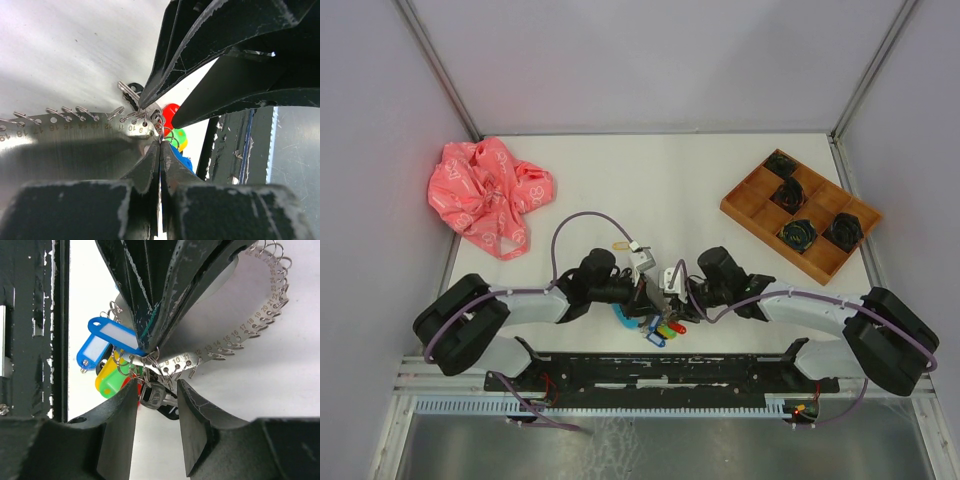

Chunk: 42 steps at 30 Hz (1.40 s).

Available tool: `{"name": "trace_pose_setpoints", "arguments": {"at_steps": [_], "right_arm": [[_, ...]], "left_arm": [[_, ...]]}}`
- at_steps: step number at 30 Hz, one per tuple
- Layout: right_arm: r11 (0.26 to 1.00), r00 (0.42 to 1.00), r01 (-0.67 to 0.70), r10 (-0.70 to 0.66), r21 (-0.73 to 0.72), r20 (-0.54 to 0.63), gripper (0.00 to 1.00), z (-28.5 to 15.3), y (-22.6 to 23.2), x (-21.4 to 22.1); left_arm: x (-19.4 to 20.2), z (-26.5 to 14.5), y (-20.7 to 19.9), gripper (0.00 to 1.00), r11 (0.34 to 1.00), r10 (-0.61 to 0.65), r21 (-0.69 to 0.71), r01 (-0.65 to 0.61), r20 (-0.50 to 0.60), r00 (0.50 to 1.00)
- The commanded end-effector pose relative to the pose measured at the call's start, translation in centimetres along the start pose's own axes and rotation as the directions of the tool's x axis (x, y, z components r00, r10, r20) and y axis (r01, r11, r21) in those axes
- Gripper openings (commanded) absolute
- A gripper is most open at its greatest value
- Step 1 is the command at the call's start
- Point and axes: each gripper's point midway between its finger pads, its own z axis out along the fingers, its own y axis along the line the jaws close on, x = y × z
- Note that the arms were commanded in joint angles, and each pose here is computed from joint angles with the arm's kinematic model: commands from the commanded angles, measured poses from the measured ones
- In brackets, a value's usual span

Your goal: Put the keys on the keyring

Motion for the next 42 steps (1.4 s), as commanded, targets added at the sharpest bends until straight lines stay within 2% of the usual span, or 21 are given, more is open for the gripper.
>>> {"name": "trace_pose_setpoints", "arguments": {"at_steps": [1, 10, 17, 31, 42], "right_arm": [[0.986, 0.976, 0.166, -0.168, 0.032, 0.135, 0.45, 0.3, -0.9, -2.7], [0.976, 0.961, 0.211, -0.216, 0.046, 0.171, 0.4, 0.5, -1.1, -3.1], [0.975, 0.964, 0.22, -0.211, -0.042, 0.16, 0.31, 0.8, 0.1, -2.8], [0.973, 0.963, 0.224, -0.214, -0.048, 0.162, 0.18, 1.2, 0.0, -2.9], [0.968, 0.957, 0.239, -0.221, -0.079, 0.189, 0.18, 1.6, 0.4, -3.6]], "left_arm": [[-2.1, -0.3, -1.3, 0.03, 0.992, 0.114, 0.054, -0.116, 0.044, 0.993], [-1.9, -0.3, -1.4, 0.03, 0.991, 0.117, 0.061, -0.119, 0.037, 0.992], [-2.1, -0.4, -1.4, 0.03, 0.991, 0.117, 0.055, -0.119, 0.042, 0.992], [-2.3, -0.3, -1.4, 0.03, 0.992, 0.108, 0.053, -0.11, 0.044, 0.993], [-2.4, -0.4, -1.5, 0.03, 0.993, 0.106, 0.056, -0.108, 0.046, 0.993]]}}
